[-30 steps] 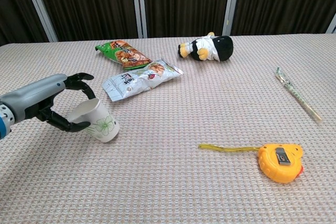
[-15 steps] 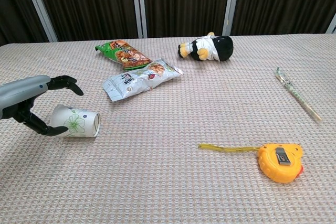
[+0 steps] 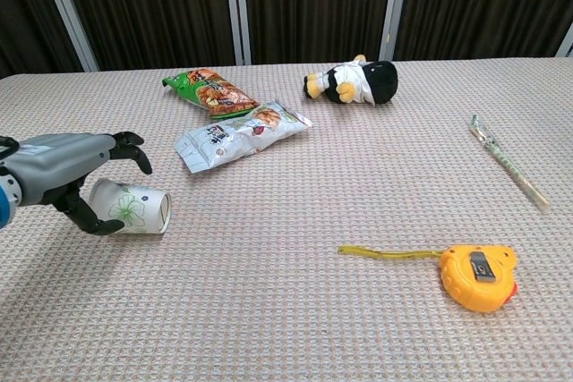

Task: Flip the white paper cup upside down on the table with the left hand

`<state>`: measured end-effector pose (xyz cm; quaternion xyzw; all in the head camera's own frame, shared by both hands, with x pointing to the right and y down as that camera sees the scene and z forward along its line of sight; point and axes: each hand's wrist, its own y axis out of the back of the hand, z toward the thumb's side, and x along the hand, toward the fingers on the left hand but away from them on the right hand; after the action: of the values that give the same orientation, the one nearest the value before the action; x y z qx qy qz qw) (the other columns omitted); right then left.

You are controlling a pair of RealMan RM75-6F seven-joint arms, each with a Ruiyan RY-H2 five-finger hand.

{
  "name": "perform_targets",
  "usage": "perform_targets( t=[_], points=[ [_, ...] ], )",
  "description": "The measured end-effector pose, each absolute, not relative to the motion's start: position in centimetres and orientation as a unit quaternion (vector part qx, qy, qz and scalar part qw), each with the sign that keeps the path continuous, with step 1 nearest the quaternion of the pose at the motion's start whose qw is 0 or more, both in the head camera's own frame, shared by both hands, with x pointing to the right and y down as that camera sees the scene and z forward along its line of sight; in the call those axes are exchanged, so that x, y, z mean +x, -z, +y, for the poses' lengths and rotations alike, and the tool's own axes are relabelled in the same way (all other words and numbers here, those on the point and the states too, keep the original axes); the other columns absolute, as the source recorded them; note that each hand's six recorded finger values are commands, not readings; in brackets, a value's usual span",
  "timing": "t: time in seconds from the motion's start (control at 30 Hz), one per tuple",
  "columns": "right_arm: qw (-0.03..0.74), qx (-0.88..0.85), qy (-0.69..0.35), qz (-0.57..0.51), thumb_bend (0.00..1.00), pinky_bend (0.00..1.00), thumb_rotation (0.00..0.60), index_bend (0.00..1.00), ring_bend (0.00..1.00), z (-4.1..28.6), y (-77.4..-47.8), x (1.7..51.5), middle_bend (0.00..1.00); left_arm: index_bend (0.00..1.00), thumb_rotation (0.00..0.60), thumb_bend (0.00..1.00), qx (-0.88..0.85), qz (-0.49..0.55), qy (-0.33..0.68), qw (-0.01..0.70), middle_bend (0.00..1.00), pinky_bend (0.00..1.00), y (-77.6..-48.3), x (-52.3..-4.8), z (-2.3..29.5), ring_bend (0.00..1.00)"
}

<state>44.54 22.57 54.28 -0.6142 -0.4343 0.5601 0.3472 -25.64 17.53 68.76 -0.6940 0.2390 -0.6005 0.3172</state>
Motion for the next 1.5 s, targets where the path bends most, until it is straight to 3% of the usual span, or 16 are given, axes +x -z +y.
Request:
perform_targets(
  t=[0.27,0.53,1.17,1.5],
  points=[
    [0.347,-0.616,-0.557,-0.435,0.00,0.00,0.600,0.00,0.00,22.6,-54.1,44.5,0.00,0.25,0.600,0.23,-0.674,0.222,0.614,0.345,0.00,0.00,-69.6,-24.0,17.9,0.00],
    [0.346,-0.617,-0.556,-0.437,0.00,0.00,0.600,0.00,0.00,22.6,-54.0,44.6,0.00,0.39,0.600,0.23,-0.673,0.227,0.614,0.343,0.00,0.00,-70.0,-23.4,18.0,0.00],
    [0.345,-0.617,-0.556,-0.436,0.00,0.00,0.600,0.00,0.00,22.6,-54.1,44.6,0.00,0.38,0.600,0.23,-0.765,0.364,0.465,0.257,0.00,0.00,-67.8,-20.7,17.2,0.00],
    [0.345,-0.617,-0.560,-0.432,0.00,0.00,0.600,0.00,0.00,22.6,-54.4,44.5,0.00,0.38,0.600,0.23,-0.810,0.383,0.397,0.201,0.00,0.00,-71.5,-20.5,18.5,0.00]
  ],
)
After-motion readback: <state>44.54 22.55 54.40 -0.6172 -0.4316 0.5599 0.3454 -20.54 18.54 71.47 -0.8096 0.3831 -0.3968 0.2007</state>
